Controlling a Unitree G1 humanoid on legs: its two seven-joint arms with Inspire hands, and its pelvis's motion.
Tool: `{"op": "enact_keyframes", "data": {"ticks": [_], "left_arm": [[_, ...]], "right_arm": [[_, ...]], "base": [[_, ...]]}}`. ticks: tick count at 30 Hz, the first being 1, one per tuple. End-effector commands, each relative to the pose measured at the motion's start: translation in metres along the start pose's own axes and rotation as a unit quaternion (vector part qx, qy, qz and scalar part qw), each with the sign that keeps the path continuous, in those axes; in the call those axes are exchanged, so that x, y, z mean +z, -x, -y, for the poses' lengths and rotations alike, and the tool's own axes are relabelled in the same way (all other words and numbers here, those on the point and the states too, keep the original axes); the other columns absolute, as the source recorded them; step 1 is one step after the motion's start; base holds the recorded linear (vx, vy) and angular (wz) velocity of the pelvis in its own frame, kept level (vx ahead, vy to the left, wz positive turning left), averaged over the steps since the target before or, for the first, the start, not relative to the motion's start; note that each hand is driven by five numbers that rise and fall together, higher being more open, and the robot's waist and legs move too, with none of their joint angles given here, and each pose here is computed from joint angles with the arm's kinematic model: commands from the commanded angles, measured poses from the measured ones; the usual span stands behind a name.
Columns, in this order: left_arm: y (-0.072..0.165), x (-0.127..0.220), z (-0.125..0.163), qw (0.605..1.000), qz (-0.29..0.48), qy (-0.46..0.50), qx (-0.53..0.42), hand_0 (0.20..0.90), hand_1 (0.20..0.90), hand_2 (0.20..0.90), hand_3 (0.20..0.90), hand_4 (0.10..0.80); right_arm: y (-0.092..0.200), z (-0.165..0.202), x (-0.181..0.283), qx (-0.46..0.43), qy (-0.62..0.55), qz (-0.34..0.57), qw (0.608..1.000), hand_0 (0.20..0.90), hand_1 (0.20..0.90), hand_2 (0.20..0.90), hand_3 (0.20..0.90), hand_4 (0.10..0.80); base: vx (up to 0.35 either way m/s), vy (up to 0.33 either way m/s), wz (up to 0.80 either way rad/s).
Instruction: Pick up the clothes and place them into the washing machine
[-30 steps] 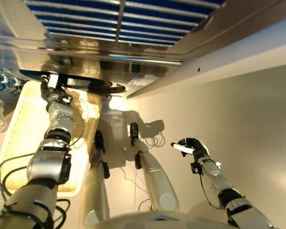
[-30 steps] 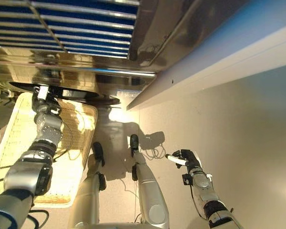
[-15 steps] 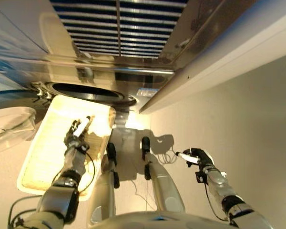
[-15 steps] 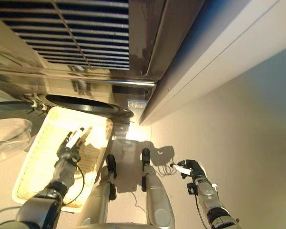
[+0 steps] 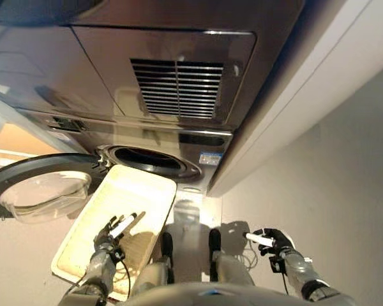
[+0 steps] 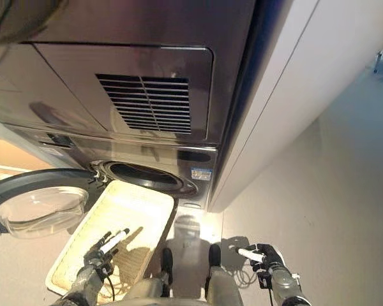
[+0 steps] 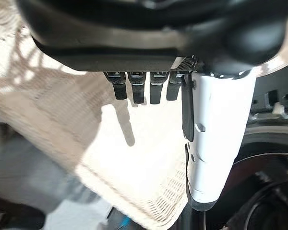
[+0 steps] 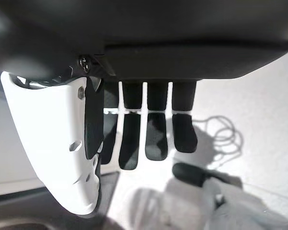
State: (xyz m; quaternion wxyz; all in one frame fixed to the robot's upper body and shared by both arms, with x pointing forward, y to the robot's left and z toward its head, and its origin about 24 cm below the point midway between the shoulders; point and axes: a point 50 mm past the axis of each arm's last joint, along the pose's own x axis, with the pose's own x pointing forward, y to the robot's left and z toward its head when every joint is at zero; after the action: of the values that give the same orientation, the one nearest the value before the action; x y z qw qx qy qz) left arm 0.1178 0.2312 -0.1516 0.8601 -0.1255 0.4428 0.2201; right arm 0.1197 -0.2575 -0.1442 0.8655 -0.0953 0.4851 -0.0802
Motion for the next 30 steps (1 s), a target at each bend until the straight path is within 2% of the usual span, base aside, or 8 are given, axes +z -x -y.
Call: {"op": "enact_keyframes", "data": {"ticks": [1, 7, 13, 30], "left_arm": [[-0.001, 0.000, -0.004, 1.000, -0.003, -0.014, 0.003, 0.900, 0.900, 0.900, 0.900, 0.800], [0.007, -0.028, -0.012, 0.995, -0.058, -0.084, 0.001, 0.900, 0.900, 0.900, 0.900, 0.800], [0.009, -0.035, -0.013, 0.990, -0.078, -0.119, -0.002, 0.900, 0.900, 0.900, 0.900, 0.800], [0.012, -0.044, -0.016, 0.991, -0.097, -0.095, 0.004, 0.900, 0.900, 0.900, 0.900, 0.800]], "right_arm": [[0.005, 0.003, -0.016, 0.002, 0.002, -0.021, 1.000, 0.900, 0.900, 0.900, 0.900, 0.800], [0.008, -0.009, -0.032, 0.024, 0.030, -0.053, 0.998, 0.900, 0.900, 0.900, 0.900, 0.800], [0.009, -0.017, -0.036, 0.038, 0.049, -0.064, 0.996, 0.900, 0.900, 0.900, 0.900, 0.800], [0.010, -0.025, -0.039, 0.052, 0.062, -0.072, 0.994, 0.900, 0.900, 0.900, 0.900, 0.800]], "base": [[0.119, -0.031, 0.15], [0.079, -0.025, 0.10], [0.081, -0.020, 0.08], [0.028, -0.008, 0.01]]}}
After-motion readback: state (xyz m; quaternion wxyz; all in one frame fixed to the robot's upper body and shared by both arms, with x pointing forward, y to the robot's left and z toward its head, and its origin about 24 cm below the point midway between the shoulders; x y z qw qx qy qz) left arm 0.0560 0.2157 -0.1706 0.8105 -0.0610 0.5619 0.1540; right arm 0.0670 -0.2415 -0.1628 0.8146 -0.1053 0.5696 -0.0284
